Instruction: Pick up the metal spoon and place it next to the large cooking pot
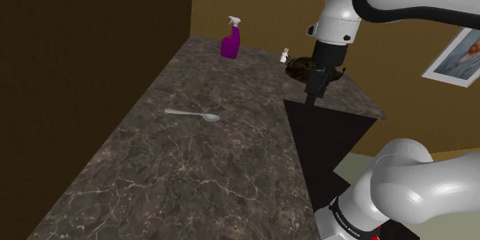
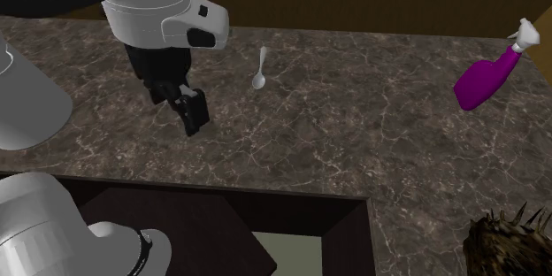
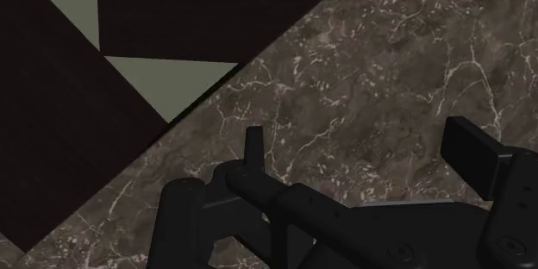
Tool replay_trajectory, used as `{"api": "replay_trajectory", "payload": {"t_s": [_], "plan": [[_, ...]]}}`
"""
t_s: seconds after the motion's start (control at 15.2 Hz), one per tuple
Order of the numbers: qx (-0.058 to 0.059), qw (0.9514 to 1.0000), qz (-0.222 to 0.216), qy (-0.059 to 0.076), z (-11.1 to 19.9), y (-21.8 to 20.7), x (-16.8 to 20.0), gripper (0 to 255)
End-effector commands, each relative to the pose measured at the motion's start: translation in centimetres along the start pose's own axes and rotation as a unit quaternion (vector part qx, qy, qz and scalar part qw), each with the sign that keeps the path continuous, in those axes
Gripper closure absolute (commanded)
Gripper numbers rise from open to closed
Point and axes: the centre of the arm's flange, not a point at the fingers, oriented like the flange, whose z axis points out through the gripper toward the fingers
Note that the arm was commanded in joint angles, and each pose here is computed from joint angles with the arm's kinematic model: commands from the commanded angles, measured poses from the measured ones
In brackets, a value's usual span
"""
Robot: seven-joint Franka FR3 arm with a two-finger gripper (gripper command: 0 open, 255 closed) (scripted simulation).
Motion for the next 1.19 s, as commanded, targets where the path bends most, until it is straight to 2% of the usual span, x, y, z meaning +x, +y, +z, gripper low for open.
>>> {"api": "replay_trajectory", "payload": {"t_s": [0.0, 0.53, 1.12], "plan": [[0.000, 1.0000, 0.000, 0.000, 0.0, 0.0, 0.0, 0], [0.010, 0.9971, -0.058, 0.048, 4.2, -1.1, 8.1, 0], [0.021, 0.9869, -0.123, 0.102, 8.0, -3.6, 17.4, 0]]}}
